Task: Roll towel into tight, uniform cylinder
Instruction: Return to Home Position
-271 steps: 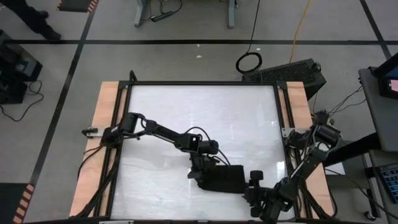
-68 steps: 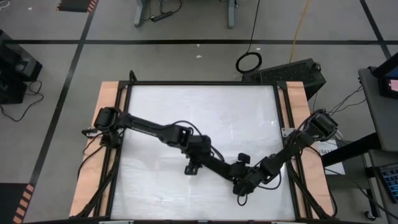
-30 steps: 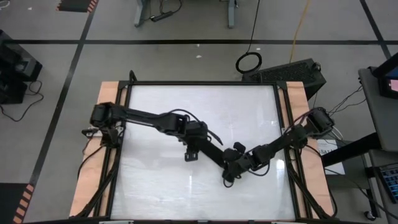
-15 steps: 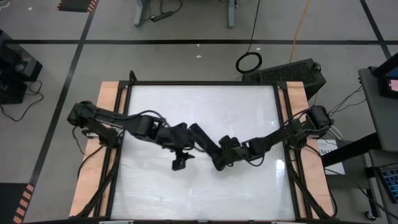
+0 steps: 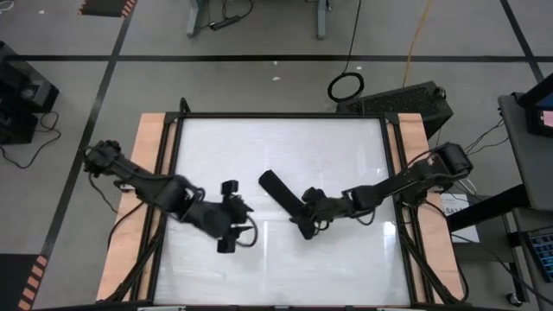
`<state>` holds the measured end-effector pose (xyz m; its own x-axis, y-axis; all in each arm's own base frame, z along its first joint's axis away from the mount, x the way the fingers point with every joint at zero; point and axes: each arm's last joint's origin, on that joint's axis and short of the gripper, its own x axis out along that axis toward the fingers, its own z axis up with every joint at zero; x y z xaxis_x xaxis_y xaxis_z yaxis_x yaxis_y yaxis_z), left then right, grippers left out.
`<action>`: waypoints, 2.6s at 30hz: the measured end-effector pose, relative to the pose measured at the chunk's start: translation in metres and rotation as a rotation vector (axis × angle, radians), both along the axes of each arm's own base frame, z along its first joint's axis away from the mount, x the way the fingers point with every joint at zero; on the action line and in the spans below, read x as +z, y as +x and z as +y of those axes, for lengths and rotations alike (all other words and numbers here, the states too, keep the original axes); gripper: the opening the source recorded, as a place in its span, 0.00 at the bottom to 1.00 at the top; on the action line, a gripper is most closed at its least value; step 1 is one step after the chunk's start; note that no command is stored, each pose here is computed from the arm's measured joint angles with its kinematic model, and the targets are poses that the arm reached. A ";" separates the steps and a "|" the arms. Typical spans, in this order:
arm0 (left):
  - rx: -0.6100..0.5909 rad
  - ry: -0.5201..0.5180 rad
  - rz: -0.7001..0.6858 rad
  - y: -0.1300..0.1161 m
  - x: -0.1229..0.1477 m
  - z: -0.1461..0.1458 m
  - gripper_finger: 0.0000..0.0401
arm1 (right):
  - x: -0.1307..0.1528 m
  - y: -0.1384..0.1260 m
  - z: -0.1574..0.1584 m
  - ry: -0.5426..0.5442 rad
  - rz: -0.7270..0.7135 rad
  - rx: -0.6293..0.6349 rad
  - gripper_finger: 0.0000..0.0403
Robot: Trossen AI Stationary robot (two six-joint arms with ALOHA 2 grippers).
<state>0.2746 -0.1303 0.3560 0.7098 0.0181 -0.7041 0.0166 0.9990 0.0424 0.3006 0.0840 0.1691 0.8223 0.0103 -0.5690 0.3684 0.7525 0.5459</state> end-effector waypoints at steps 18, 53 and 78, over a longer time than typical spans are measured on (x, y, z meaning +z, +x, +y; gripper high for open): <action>0.157 0.106 -0.170 -0.073 -0.012 0.008 0.53 | 0.145 -0.127 -0.007 -0.353 -0.389 0.230 0.44; 0.456 -0.249 -0.562 -0.154 -0.233 0.071 0.53 | 0.005 -0.196 -0.036 -0.442 -0.639 0.150 0.19; 0.272 -0.302 -0.349 -0.158 -0.246 0.067 0.53 | 0.005 -0.197 -0.037 -0.352 -0.646 0.124 0.18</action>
